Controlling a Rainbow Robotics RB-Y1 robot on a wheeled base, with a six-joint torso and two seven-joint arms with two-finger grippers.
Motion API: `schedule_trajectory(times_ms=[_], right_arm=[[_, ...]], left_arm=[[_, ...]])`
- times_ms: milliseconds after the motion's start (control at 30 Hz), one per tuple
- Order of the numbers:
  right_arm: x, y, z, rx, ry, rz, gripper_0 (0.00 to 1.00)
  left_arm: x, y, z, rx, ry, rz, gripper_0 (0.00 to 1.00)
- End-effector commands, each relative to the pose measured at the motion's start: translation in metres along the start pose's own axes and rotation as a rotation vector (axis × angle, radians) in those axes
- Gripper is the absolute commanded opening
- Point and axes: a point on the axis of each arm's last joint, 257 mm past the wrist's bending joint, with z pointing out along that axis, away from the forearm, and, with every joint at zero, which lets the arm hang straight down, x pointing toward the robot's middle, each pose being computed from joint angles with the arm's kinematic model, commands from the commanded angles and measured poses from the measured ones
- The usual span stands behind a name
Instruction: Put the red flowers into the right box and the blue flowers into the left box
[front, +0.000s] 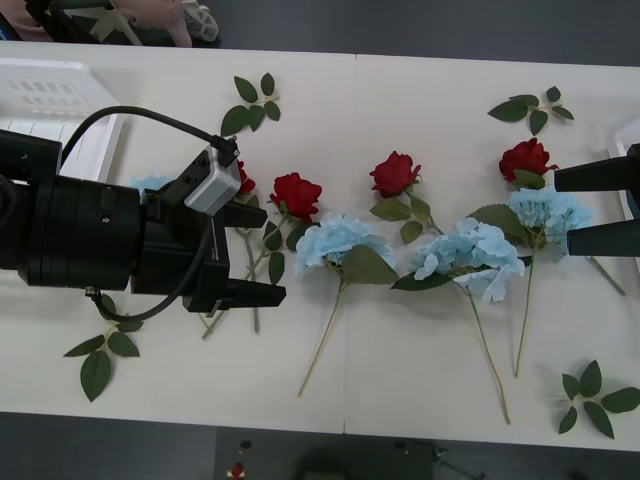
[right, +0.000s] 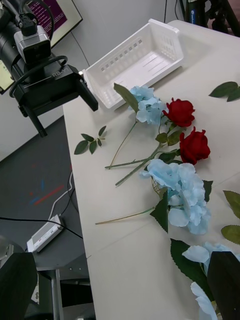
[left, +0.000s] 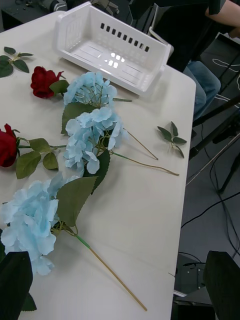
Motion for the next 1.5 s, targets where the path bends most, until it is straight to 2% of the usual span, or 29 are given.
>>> schedule_trajectory(times_ms=[33,67,100,167,267,333,367,400,467,533,600,733,1000,1233,1400,1500], right_arm=[[0.032,0.0,0.005,-0.001,0.017,0.06,1.0],[0.039,-0.005,0.003,0.013,0.041,0.053,1.0],[0.041,-0.007,0.001,0.021,0.053,0.045,1.0],[0.053,-0.017,-0.01,0.05,0.129,-0.008,1.0],[0.068,-0.031,-0.03,0.115,0.248,0.186,1.0],[0.079,-0.043,-0.048,0.201,0.362,0.32,1.0],[0.083,-0.05,-0.059,0.255,0.414,0.379,1.0],[0.085,-0.053,-0.064,0.282,0.438,0.4,1.0],[0.087,-0.067,-0.081,0.39,0.529,0.477,1.0],[0.09,-0.08,-0.093,0.481,0.586,0.521,1.0],[0.089,-0.099,-0.102,0.588,0.64,0.556,1.0],[0.086,-0.132,-0.096,0.691,0.694,0.622,1.0],[0.078,-0.22,-0.075,0.821,0.673,0.721,1.0],[0.083,-0.272,-0.063,0.938,0.642,0.693,1.0],[0.1,-0.305,-0.055,1.033,0.654,0.606,1.0],[0.108,-0.32,-0.044,1.067,0.64,0.583,1.0]], left_arm=[[-0.013,0.003,-0.004,-0.015,-0.011,0.043,1.0],[0.013,-0.011,0.008,0.028,0.002,-0.045,1.0],[0.013,-0.013,0.008,0.032,0.001,-0.048,1.0],[-0.001,-0.017,0.004,0.045,-0.076,-0.158,1.0],[-0.015,-0.011,-0.019,0.085,-0.132,-0.412,1.0],[-0.009,0.013,-0.047,0.083,-0.126,-0.649,1.0],[0.002,0.027,-0.059,0.075,-0.105,-0.767,1.0],[0.01,0.034,-0.065,0.064,-0.09,-0.82,1.0],[0.05,0.059,-0.085,0.009,-0.011,-0.986,1.0],[0.087,0.073,-0.098,-0.051,0.07,-1.053,1.0],[0.132,0.095,-0.111,-0.161,0.163,-1.098,1.0],[0.176,0.134,-0.114,-0.351,0.251,-1.187,1.0],[0.192,0.179,-0.079,-0.504,0.259,-1.343,1.0],[0.202,0.215,-0.063,-0.612,0.302,-1.309,1.0],[0.225,0.236,-0.069,-0.703,0.363,-1.298,1.0],[0.226,0.238,-0.066,-0.706,0.372,-1.29,1.0]])
